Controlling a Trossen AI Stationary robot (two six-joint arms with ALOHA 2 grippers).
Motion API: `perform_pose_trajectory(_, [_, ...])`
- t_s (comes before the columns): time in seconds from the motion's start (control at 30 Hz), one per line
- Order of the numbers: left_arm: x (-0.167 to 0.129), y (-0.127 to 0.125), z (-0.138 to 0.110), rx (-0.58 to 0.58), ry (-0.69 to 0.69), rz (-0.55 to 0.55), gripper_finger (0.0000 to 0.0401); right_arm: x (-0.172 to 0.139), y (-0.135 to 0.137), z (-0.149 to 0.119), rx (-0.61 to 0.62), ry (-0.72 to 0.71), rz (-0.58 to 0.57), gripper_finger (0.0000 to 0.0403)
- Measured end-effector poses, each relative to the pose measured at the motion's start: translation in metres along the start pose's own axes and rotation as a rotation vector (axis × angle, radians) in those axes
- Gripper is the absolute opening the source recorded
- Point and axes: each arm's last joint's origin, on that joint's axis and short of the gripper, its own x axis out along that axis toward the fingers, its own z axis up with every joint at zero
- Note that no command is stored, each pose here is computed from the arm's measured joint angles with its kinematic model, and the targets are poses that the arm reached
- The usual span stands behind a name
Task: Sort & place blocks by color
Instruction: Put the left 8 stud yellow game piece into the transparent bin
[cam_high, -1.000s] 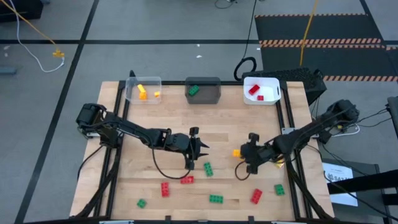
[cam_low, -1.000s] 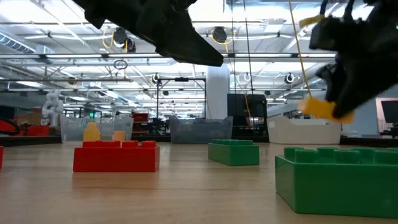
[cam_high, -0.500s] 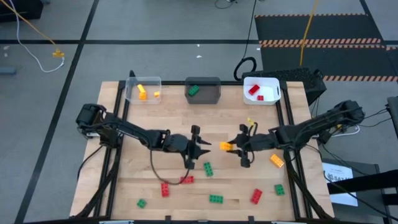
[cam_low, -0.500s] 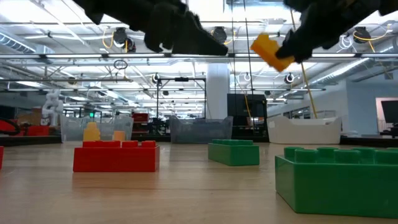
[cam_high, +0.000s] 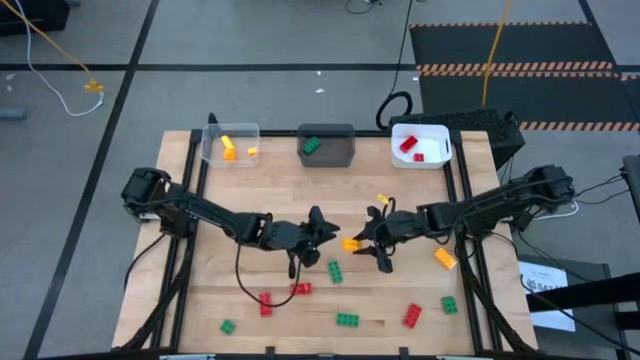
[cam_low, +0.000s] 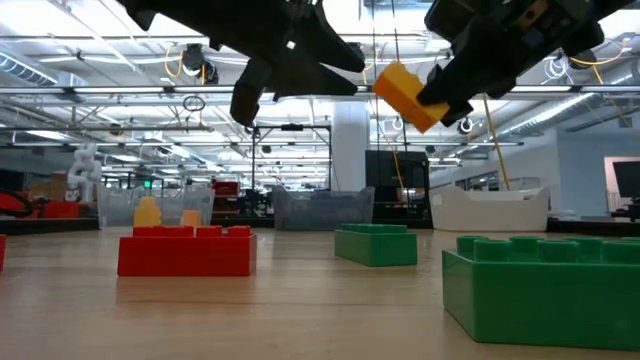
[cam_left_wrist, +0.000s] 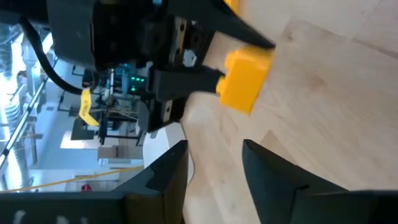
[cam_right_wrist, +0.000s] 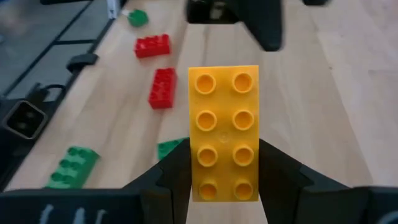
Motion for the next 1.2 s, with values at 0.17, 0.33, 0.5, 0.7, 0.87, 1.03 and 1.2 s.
perform_pose_trajectory(0.17, [0.000,0.000,0.001,-0.003,-0.003,-0.001,0.0217,0.001,-0.004,0.001,-0.004,-0.002,-0.014,0.0130])
perform_pose_trajectory(0.33, [0.000,0.000,0.003,-0.041,-0.051,-0.016,0.0281,0.000,-0.007,0.007,-0.020,-0.066,-0.014,0.0130])
perform_pose_trajectory(0.5, [-0.001,0.002,0.005,-0.050,-0.089,-0.005,0.0306,0.003,-0.013,0.015,-0.012,-0.147,-0.002,0.0130])
perform_pose_trajectory(0.7, [0.000,0.004,0.006,-0.057,-0.110,0.012,0.0284,0.013,-0.020,0.012,0.002,-0.134,0.037,0.0130])
perform_pose_trajectory(0.87, [0.001,0.004,0.001,-0.079,-0.099,-0.008,0.0246,0.020,-0.020,0.012,0.000,-0.145,0.061,0.0130])
perform_pose_trajectory(1.03, [0.002,0.002,-0.002,-0.072,-0.074,-0.027,0.0216,0.023,-0.018,0.021,-0.008,-0.149,0.106,0.0130])
perform_pose_trajectory(1.2, [0.002,0.001,-0.002,-0.083,-0.067,-0.036,0.0178,0.025,-0.017,0.024,-0.011,-0.137,0.127,0.0130])
